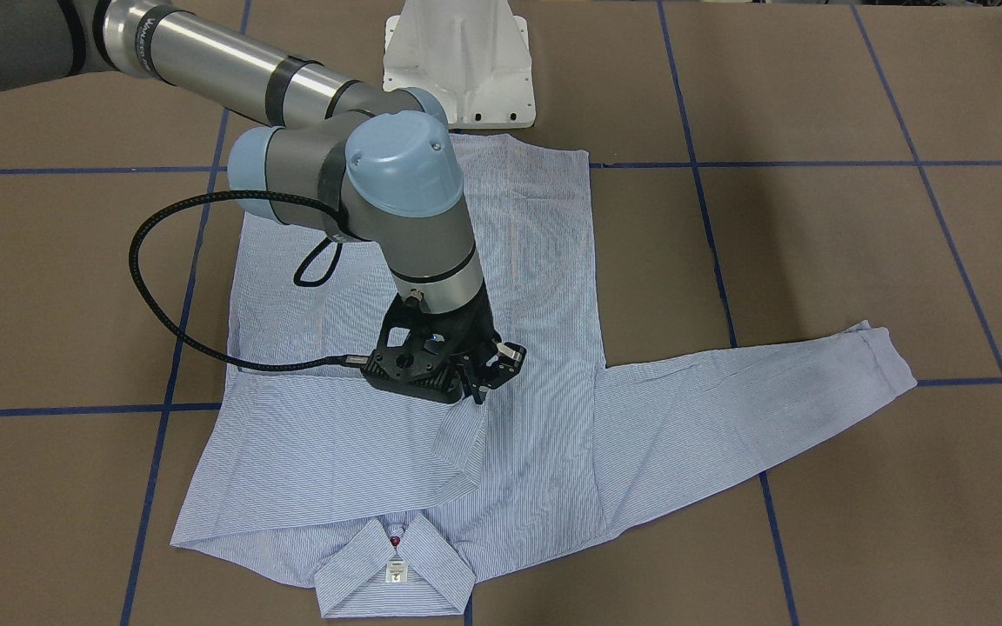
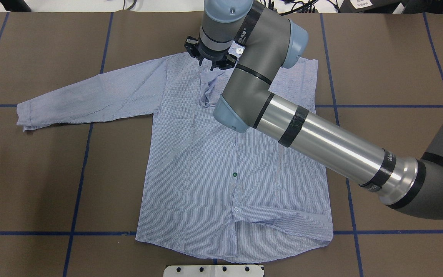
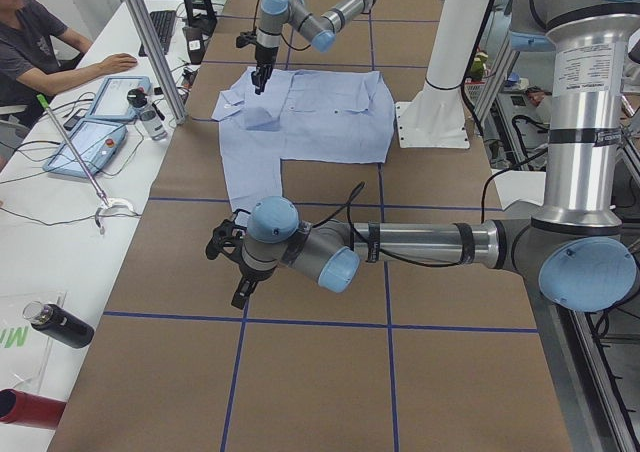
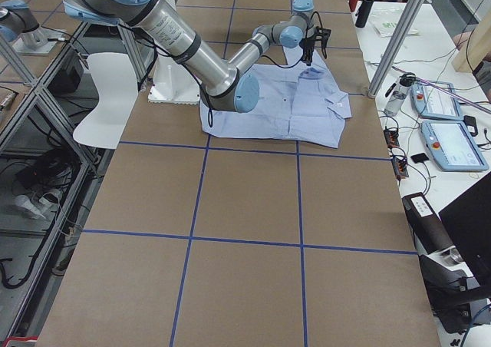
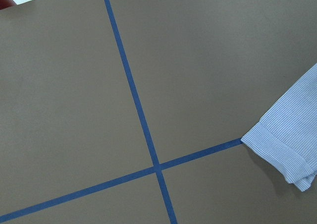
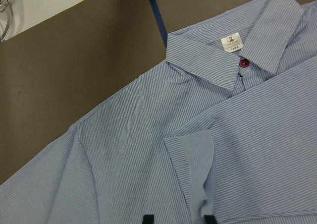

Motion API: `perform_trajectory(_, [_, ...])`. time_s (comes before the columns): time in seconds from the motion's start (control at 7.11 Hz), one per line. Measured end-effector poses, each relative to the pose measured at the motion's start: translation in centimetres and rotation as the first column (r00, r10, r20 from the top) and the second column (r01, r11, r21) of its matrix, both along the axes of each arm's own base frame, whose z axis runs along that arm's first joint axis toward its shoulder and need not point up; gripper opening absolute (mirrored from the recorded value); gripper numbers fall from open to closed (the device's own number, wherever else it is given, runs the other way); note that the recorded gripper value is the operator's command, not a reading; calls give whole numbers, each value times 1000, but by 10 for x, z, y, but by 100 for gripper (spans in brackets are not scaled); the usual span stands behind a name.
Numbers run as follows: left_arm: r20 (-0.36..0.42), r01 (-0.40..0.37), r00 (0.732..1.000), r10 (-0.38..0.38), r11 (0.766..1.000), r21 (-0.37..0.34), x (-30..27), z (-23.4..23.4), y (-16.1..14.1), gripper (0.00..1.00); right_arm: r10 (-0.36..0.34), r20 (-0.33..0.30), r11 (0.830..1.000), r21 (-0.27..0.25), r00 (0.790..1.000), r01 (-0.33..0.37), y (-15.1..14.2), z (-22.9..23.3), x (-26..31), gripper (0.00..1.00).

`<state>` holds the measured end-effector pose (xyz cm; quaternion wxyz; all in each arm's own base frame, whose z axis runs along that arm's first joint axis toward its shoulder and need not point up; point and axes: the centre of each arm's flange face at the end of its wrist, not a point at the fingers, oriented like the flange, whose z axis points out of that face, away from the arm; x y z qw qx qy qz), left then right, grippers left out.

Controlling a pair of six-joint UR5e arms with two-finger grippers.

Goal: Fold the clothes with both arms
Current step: 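Lift the sleeve with the right gripper and fold it across toward the collar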

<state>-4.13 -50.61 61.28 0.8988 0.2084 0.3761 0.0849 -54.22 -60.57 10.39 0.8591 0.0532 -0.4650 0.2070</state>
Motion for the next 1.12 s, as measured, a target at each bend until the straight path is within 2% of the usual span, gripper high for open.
perform_trajectory(0.28, [-1,-1,1000,1,1000,13,1,0,0,99,15,29,1000,-7,999,-15,3,-19,0,100])
perform_trajectory(0.56, [-24,15,1000,-15,1000,-10,16,-1,-5,99,15,74,998,-54,997,-11,8,-27,14,100])
perform_trajectory(0.84, [-75,35,996,-39,998,-56,53,9,-12,99,14,71,995,-102,997,-7,13,46,64,100])
perform_trajectory(0.98, [-103,29,994,-40,994,-105,86,11,-29,98,22,62,993,-113,998,-15,19,82,90,100])
perform_trajectory(1.12, [-123,26,991,-46,987,-161,117,10,-50,90,21,48,994,-112,999,-15,24,110,109,100])
